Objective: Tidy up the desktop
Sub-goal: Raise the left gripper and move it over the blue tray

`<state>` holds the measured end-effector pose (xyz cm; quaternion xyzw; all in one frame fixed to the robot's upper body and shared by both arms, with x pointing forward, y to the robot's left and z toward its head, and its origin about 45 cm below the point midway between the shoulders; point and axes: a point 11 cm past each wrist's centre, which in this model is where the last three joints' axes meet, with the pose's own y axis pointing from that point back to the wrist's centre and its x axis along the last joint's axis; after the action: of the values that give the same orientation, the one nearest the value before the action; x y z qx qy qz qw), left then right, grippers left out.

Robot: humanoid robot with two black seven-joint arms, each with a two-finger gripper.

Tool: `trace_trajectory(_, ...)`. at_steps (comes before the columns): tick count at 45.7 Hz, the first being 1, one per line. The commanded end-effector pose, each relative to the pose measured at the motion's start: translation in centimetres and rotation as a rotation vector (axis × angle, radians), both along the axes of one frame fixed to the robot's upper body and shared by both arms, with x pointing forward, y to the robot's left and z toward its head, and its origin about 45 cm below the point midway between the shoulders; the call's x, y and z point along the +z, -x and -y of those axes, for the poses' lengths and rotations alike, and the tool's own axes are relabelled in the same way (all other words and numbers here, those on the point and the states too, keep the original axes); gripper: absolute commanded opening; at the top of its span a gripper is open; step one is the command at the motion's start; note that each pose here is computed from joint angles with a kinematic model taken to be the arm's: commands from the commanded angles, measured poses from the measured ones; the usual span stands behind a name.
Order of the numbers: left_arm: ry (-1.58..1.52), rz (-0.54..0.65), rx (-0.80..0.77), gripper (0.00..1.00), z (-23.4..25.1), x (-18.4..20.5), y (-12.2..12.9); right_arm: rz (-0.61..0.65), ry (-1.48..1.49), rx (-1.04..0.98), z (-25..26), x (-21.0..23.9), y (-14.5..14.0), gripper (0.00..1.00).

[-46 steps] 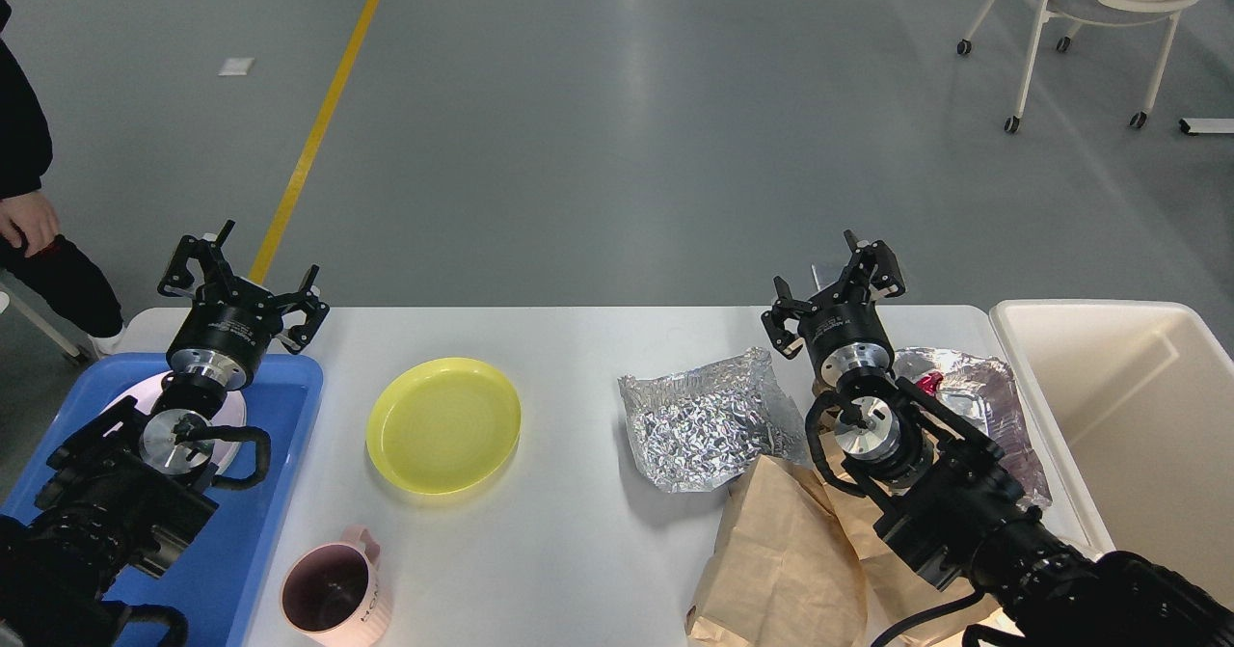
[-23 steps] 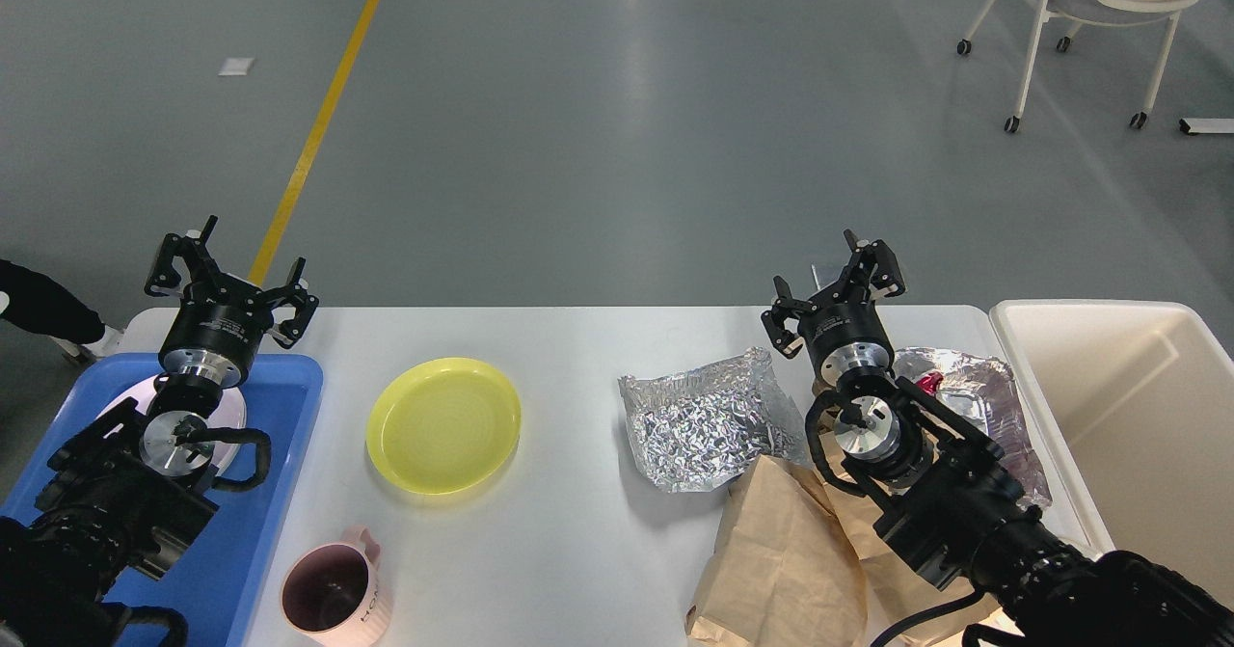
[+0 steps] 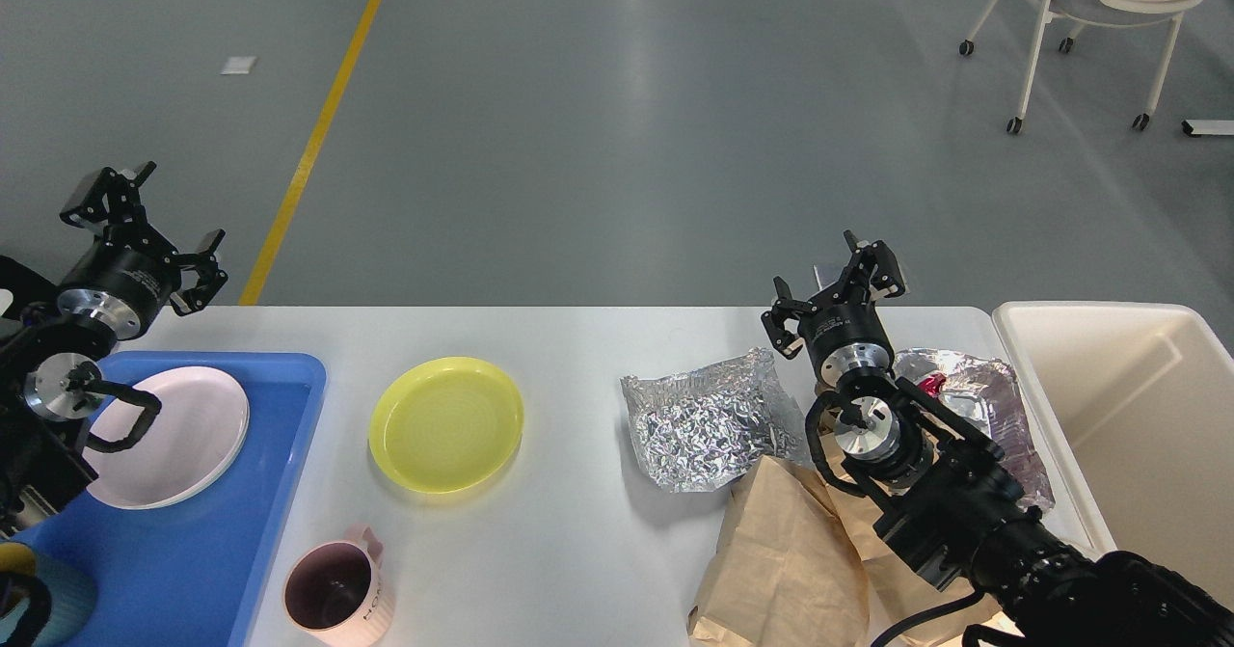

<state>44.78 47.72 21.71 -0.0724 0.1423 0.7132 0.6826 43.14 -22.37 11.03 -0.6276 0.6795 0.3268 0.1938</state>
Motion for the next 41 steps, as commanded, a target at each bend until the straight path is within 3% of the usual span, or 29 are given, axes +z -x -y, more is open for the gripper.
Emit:
trace_trajectory(1,-0.208,-0.041,-0.061,1.00,-1.6,3.3,-0.7,-0.002,0.002,-0.001,0.0,0.0,0.0,1.00)
trace_trajectory(10,-0.612,-0.221,-0.190,1.00,-4.3,6.3,-0.2,0.001,0.000,0.001,0.0,0.1,0.0,1.00)
trace_trajectory(16,-0.856,-0.271,-0.329,1.00,-1.8,10.6,-2.6,-0.001,0.001,0.000,0.0,0.0,0.0,1.00)
trace_trajectory(22,-1.028,-0.421,-0.539,1.00,1.6,10.3,-2.7,-0.001,0.001,0.000,0.0,0.0,0.0,1.00)
trace_trajectory(27,-1.086,-0.628,-0.765,1.00,5.0,6.7,-0.1,0.000,0.000,0.000,0.0,0.0,0.0,1.00)
trace_trajectory(33,-1.038,-0.844,-0.948,1.00,7.2,4.4,5.5,0.001,0.000,-0.001,0.0,0.0,0.0,1.00)
trace_trajectory(41,-1.014,-0.803,-1.146,1.00,14.6,5.0,4.5,0.000,0.000,0.000,0.0,0.0,0.0,1.00)
